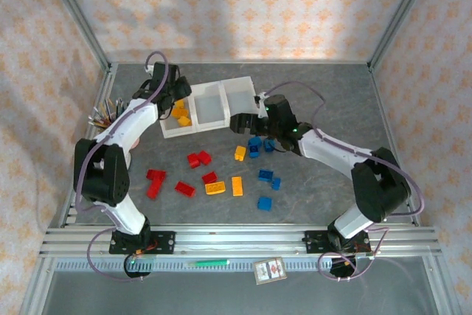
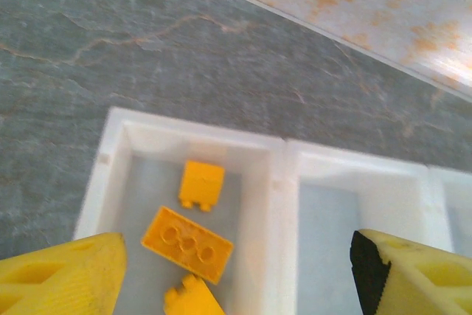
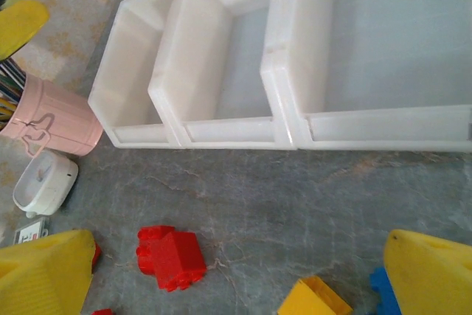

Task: Sort the legos into containers by color
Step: Pick up the lego from the center of the table.

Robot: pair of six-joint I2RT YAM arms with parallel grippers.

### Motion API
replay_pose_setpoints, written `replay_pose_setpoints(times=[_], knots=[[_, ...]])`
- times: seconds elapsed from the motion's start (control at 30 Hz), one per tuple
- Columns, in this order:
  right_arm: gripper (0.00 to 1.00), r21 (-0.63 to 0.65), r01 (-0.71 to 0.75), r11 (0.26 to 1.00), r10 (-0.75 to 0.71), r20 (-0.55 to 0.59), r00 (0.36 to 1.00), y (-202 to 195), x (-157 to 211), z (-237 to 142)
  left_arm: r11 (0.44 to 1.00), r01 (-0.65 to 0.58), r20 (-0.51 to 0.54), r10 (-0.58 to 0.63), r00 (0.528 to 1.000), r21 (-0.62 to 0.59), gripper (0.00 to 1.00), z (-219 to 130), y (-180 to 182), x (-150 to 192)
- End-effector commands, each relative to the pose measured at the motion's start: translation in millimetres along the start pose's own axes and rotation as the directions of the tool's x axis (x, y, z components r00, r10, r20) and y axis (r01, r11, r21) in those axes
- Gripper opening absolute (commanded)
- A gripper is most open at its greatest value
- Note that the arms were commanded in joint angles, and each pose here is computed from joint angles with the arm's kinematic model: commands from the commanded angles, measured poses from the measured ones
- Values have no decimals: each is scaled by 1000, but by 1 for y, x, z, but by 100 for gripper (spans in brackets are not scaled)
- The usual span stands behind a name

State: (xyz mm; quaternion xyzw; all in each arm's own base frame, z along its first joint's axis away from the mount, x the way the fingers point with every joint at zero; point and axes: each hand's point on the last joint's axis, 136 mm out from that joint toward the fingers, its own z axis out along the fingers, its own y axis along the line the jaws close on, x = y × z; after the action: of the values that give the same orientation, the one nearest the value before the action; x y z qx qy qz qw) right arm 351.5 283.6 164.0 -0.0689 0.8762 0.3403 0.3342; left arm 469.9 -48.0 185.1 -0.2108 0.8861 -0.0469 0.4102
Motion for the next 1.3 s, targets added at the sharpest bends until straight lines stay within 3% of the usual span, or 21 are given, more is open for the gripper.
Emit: replay_pose_setpoints(times=[0.0,0.17,0.5,0.97,1.27], knots=[[100,57,-13,998,13,-10,1000,-16,11,-19,992,-112,-84,117,990,66,82,-24,-24,41],[100,90,-86,992,90,-41,995,-43,32,-37,971,-181,-162,205,965,155,84,-47,-53,100],[100,112,-175,978,183,-62,981,-81,73,-62,902,-292,-319,392,863,318,84,-61,-103,209],[100,108,-187,976,193,-50,980,-88,76,-63,844,-387,-403,522,752,372,76,-35,-120,271],[100,106,-185,977,191,-49,980,-88,76,-64,832,-411,-394,543,742,372,65,-20,-129,277]])
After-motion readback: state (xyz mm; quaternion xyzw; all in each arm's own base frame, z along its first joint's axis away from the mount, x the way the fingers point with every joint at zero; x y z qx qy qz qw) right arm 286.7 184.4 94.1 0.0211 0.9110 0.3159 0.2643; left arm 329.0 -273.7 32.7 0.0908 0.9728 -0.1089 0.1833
